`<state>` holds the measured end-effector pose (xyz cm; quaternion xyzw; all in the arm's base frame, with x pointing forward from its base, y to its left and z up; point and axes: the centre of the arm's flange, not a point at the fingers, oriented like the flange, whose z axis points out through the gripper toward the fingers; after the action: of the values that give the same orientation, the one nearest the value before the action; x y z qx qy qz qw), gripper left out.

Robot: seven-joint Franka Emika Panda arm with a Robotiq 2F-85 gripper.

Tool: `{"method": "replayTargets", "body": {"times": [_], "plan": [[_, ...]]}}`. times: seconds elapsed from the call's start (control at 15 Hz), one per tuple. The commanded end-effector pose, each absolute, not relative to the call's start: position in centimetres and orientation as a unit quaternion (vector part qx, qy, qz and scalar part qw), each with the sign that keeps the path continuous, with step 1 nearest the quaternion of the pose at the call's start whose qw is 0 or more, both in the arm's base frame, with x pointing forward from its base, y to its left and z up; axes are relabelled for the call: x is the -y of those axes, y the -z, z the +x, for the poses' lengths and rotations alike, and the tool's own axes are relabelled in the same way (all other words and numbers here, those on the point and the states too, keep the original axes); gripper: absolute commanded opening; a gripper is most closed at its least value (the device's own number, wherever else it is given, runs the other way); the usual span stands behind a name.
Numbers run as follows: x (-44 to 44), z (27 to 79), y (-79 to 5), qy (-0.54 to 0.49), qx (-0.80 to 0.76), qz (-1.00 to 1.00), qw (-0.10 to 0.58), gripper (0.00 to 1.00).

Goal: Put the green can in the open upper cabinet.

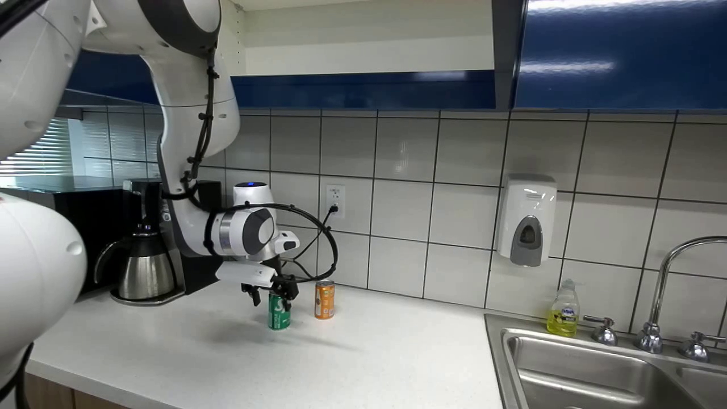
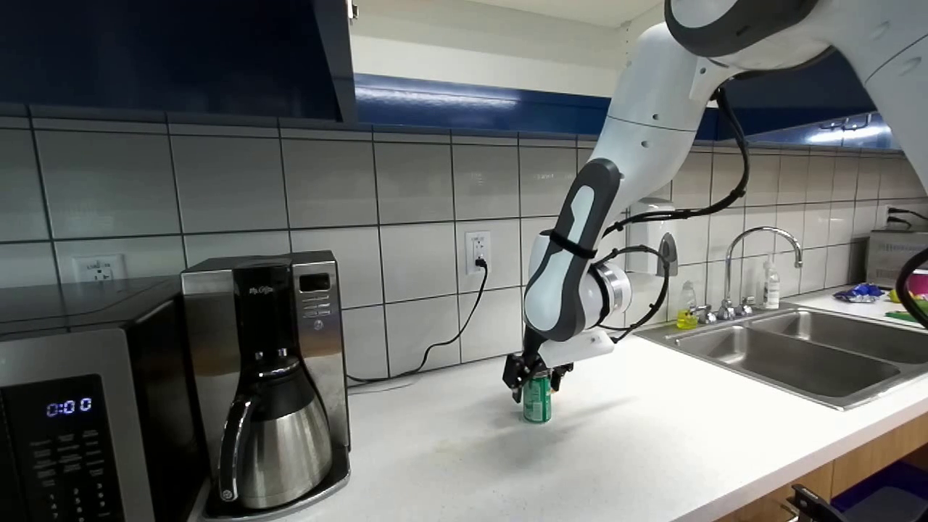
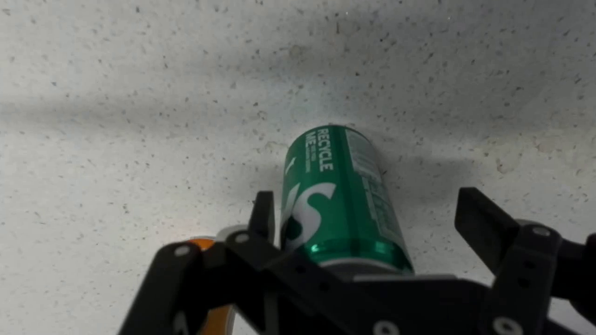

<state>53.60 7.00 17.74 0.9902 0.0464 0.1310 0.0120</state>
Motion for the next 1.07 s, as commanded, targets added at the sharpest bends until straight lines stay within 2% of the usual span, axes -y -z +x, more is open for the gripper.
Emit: {"method": "replayTargets", "body": {"times": [0.0,0.33,0.4,0.47,0.73,1.0], "plan": [[-7.56,54.44,-17.32,-0.147,-0.048,0.988,0.022,1.00],[-7.67,54.78,-17.14,-0.155,-0.052,0.986,0.028,1.00],[-7.64,54.86,-17.15,-0.157,-0.051,0.986,0.027,0.75],[-7.65,54.94,-17.16,-0.159,-0.051,0.986,0.027,0.74],[-7.47,55.11,-17.39,-0.164,-0.051,0.985,0.028,0.42],[-7.40,55.06,-17.54,-0.157,-0.045,0.986,0.030,0.39]]}}
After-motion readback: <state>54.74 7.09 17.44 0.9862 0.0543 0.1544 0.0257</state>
